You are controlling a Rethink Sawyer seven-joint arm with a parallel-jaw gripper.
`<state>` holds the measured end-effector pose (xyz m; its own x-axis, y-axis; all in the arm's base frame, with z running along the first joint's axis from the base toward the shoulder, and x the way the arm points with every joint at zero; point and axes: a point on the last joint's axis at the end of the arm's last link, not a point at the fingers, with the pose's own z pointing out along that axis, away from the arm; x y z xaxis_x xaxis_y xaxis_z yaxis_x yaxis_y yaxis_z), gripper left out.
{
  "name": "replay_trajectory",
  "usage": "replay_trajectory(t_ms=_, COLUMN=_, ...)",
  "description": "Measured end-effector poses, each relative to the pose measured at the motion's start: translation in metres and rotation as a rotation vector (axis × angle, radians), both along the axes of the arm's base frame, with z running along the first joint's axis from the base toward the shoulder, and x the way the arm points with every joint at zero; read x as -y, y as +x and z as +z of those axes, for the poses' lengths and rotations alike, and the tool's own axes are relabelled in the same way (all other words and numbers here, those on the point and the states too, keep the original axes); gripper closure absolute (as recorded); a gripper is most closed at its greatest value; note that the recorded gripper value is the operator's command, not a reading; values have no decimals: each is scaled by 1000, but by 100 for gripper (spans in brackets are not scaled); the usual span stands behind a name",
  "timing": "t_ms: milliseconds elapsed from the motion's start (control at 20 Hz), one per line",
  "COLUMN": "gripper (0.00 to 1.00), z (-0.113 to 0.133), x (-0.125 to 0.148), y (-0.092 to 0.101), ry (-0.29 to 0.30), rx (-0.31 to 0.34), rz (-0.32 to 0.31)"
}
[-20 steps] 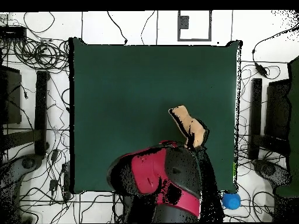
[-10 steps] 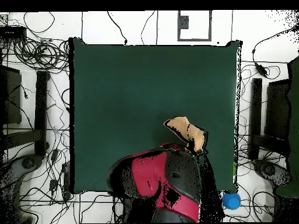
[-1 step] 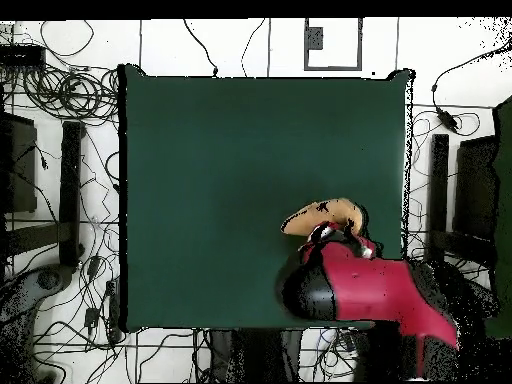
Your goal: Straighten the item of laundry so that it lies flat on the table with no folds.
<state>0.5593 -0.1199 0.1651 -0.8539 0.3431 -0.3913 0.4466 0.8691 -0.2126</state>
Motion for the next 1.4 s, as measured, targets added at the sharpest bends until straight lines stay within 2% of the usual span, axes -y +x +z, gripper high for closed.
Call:
replay_trajectory(t_ms=50, gripper=100, z=-11, x=12, y=2, ry=60, rx=29, rz=-13)
replay_trajectory(t_ms=150, gripper=100, z=-21, x=30, y=2, ry=126, rx=50, rz=-33)
replay_trajectory(t_ms=200, gripper=100, z=-32, x=54, y=-2, ry=191, rx=60, rz=-57)
replay_trajectory(t_ms=250, gripper=100, z=-38, x=72, y=-6, ry=228, rx=64, rz=-77)
replay_trajectory(t_ms=350, gripper=100, z=-45, x=99, y=-14, ry=272, rx=68, rz=-104)
replay_trajectory(t_ms=450, gripper=100, z=-54, x=146, y=-30, ry=328, rx=74, rz=-146)
replay_trajectory(t_ms=550, gripper=100, z=-57, x=166, y=-39, ry=347, rx=74, rz=-161)
replay_trajectory(t_ms=600, gripper=100, z=-61, x=184, y=-49, ry=365, rx=69, rz=-171)
replay_trajectory(t_ms=750, gripper=100, z=-67, x=206, y=-64, ry=390, rx=51, rz=-168)
replay_trajectory(t_ms=900, gripper=100, z=-72, x=208, y=-68, ry=408, rx=26, rz=-127)
replay_trajectory(t_ms=1000, gripper=100, z=-73, x=198, y=-61, ry=414, rx=18, rz=-81)
replay_trajectory(t_ms=1250, gripper=100, z=-69, x=182, y=-45, ry=426, rx=32, rz=-35)
replay_trajectory(t_ms=1350, gripper=100, z=-66, x=174, y=-39, ry=421, rx=31, rz=-14)
replay_trajectory(t_ms=1400, gripper=100, z=-62, x=161, y=-32, ry=384, rx=-1, rz=29)
